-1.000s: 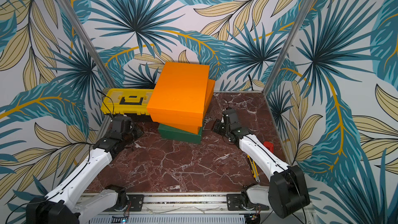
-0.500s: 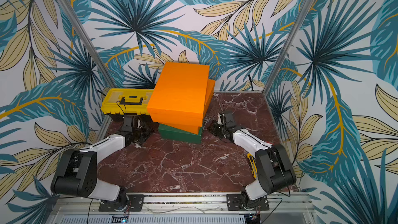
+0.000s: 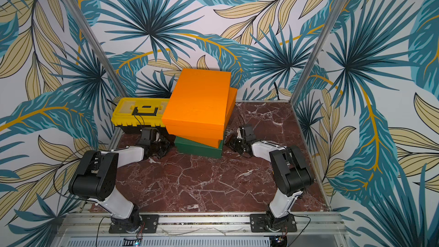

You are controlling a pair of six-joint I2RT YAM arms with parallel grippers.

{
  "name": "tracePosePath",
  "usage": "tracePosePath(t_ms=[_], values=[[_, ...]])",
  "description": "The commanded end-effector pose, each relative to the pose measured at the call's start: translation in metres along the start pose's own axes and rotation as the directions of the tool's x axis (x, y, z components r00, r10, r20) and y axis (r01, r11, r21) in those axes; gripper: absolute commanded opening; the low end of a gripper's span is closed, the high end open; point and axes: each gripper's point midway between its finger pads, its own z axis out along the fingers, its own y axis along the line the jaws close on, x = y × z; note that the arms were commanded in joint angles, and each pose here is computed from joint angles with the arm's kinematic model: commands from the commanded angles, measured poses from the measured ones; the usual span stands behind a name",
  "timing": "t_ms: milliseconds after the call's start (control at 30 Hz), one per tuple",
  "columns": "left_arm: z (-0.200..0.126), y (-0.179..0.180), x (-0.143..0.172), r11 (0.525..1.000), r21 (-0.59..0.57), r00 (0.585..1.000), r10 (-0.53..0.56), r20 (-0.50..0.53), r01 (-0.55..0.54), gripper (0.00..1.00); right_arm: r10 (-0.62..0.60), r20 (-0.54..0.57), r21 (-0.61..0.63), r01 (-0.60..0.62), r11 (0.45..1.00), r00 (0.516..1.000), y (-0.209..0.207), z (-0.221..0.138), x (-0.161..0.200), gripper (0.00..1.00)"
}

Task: Stack the shoeboxes
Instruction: Move the shoeboxes to the center of the board.

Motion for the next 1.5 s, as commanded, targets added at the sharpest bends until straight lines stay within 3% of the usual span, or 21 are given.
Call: tracePosePath(t_ms=[0, 833, 1167, 1467], values=[[0.005, -0.026, 0.002, 0.998, 0.066, 1.0, 0.024, -0.006, -0.024, 0.08, 0.01, 0.026, -0.037, -0.009, 0.999, 1.0, 0.009, 0.0, -0.008, 0.09], [0.044, -0.057, 0.111, 0.984, 0.062, 0.97, 0.175, -0.167, -0.167, 0.07, -0.008, 0.017, -0.007, 0.008, 1.0, 1.0, -0.014, -0.024, 0.019, 0.1], [0.05, -0.044, 0.151, 0.979, 0.037, 0.949, 0.201, -0.245, -0.198, 0.07, -0.001, 0.01, 0.059, 0.001, 0.998, 1.0, -0.052, -0.054, 0.038, 0.11], [0.034, -0.026, 0.164, 0.976, 0.026, 0.941, 0.216, -0.261, -0.217, 0.07, 0.053, 0.069, 0.13, -0.062, 0.99, 0.996, -0.079, -0.083, 0.026, 0.12]])
